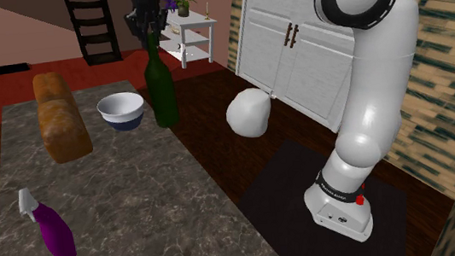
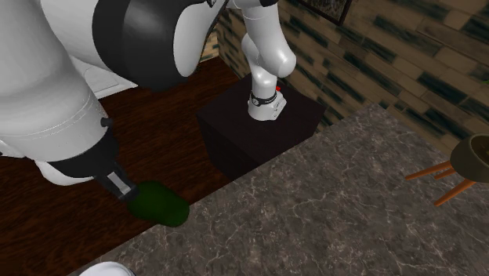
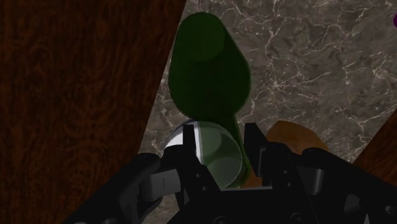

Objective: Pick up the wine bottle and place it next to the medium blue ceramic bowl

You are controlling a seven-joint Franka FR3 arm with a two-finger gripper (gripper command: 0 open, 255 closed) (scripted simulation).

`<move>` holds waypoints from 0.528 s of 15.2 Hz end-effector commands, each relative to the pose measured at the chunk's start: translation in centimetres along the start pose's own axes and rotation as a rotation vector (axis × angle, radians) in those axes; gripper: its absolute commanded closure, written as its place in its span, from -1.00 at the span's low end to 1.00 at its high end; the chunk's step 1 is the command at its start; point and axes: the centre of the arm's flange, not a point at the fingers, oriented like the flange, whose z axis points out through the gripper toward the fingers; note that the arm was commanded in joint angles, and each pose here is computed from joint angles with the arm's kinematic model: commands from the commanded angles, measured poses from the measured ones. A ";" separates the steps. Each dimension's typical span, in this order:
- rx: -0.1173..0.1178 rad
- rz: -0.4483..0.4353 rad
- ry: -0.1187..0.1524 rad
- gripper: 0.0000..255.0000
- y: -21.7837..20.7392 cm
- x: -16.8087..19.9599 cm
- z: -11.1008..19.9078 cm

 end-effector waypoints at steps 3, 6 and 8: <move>0.000 0.000 0.001 1.00 -0.2 -0.2 2.1; 0.000 0.000 0.001 1.00 -0.2 -0.3 3.6; 0.000 0.000 0.001 1.00 -0.3 -0.4 4.7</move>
